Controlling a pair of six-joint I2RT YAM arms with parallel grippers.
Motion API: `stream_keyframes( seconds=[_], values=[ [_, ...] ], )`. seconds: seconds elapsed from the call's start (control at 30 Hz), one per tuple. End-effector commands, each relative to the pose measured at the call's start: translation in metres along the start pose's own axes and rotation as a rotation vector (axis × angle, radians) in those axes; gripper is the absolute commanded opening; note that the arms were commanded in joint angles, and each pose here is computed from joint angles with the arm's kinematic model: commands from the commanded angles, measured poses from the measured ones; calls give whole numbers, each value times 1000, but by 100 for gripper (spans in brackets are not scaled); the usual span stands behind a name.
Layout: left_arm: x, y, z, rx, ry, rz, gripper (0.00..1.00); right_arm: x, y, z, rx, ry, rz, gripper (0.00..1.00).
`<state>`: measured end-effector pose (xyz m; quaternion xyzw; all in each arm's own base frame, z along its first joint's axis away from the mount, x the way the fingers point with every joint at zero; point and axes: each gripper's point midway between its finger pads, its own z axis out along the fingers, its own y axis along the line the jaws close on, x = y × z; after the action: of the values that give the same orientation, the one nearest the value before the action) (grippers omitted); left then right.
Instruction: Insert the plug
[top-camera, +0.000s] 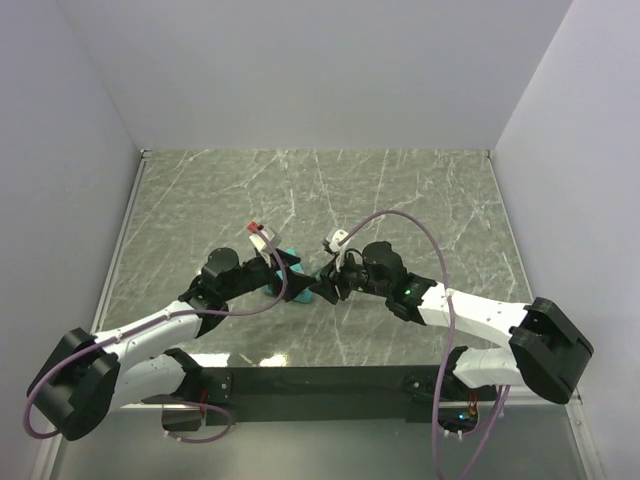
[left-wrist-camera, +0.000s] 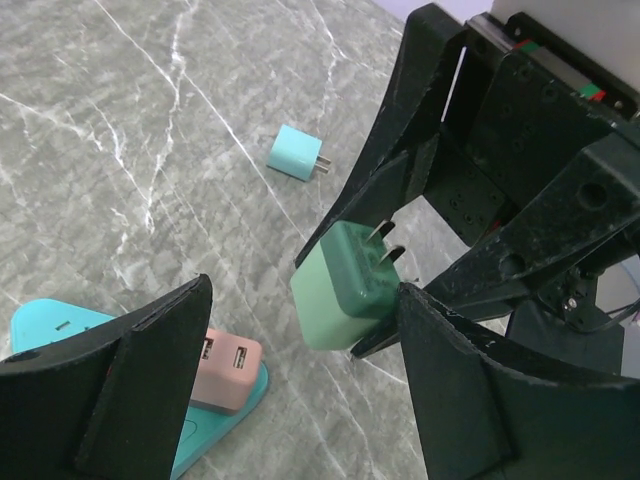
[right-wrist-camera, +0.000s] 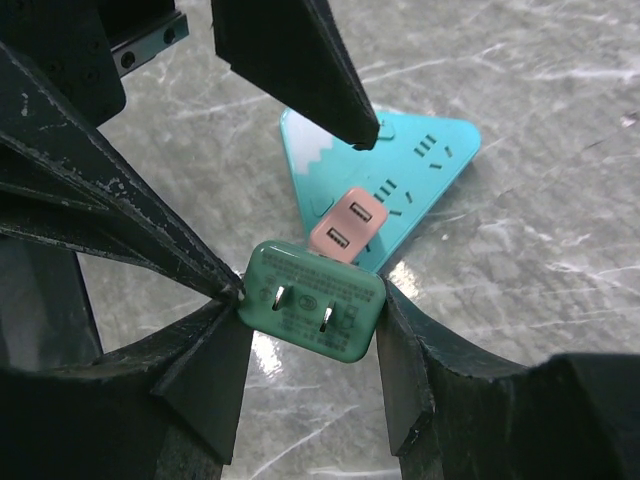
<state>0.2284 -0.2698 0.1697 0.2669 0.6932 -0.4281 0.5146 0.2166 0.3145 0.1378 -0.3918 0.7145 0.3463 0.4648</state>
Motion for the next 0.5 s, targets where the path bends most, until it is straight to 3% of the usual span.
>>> stream_keyframes(
  seconds=[0.0, 0.37, 0.47],
  values=[
    [-14, -17, 7, 83, -26, 51, 80, -15, 2, 4, -20, -43, -32, 31],
    [8, -16, 24, 81, 90, 54, 79, -12, 7, 5, -30, -11, -49, 31],
    [12, -19, 29, 91, 107, 53, 74, -10, 10, 6, -37, -4, -53, 31]
  ],
)
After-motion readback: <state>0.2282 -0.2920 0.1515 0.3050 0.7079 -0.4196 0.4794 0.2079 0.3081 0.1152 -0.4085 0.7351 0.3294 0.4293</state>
